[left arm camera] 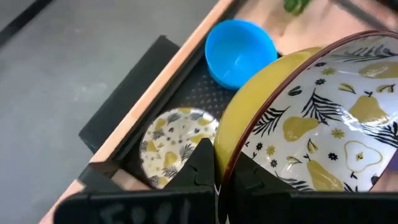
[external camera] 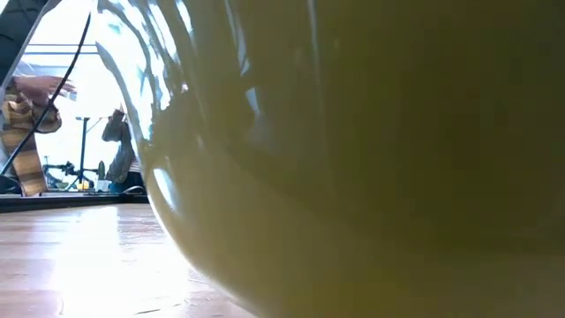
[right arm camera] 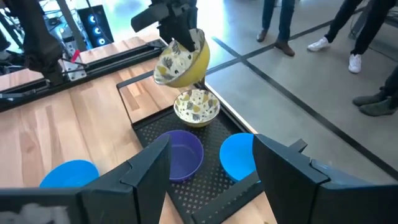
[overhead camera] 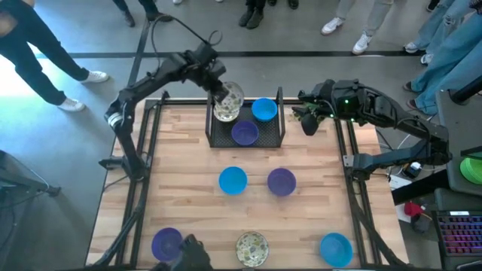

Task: Pick & Place Mini bowls
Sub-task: Stack the top white bowl on top of the white bowl on the shelf

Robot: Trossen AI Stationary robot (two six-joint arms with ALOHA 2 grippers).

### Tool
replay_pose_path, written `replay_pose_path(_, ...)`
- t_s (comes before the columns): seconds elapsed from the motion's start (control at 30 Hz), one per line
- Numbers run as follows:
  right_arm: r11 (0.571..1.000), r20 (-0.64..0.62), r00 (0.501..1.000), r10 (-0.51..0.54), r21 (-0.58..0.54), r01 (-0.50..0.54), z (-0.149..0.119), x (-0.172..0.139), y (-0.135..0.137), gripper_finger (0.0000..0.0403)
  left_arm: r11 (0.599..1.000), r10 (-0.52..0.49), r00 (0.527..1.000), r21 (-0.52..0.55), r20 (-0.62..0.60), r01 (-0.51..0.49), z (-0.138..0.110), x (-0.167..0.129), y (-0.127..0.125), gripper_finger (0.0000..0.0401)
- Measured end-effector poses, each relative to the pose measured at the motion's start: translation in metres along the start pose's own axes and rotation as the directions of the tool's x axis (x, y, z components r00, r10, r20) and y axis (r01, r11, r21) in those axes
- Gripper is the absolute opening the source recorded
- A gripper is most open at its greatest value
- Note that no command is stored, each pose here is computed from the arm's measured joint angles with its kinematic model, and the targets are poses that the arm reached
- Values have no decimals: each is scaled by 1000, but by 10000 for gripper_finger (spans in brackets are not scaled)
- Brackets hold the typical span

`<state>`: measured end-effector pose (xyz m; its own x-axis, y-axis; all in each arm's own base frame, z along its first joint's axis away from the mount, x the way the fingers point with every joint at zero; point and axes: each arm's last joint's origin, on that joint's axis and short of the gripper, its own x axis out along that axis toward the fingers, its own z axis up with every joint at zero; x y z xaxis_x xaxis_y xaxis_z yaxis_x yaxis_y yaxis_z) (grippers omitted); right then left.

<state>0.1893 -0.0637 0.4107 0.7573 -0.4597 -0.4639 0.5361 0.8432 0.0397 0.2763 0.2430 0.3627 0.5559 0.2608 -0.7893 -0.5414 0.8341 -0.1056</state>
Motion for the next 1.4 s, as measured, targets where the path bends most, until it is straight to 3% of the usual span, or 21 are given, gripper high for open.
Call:
replay_pose_path(0.33,1000,-3,1000,-3,17,3,0,2,0,221,987,27,1000,160,-14,-24,-1,-6,10,4)
replay_pose_path(0.6,999,-2,1000,-4,50,4,0,2,0,221,948,74,997,311,-14,-67,3,-5,7,4)
replay_pose_path(0.93,998,-1,1000,-11,63,11,0,2,0,221,951,98,984,304,-147,-49,24,13,11,4)
replay_pose_path(1.17,998,-1,1000,-12,60,13,0,2,0,221,934,96,970,357,-225,-10,38,37,7,4)
replay_pose_path(1.4,998,-1,1000,-14,60,14,0,2,0,221,927,86,943,372,-321,42,27,66,7,4)
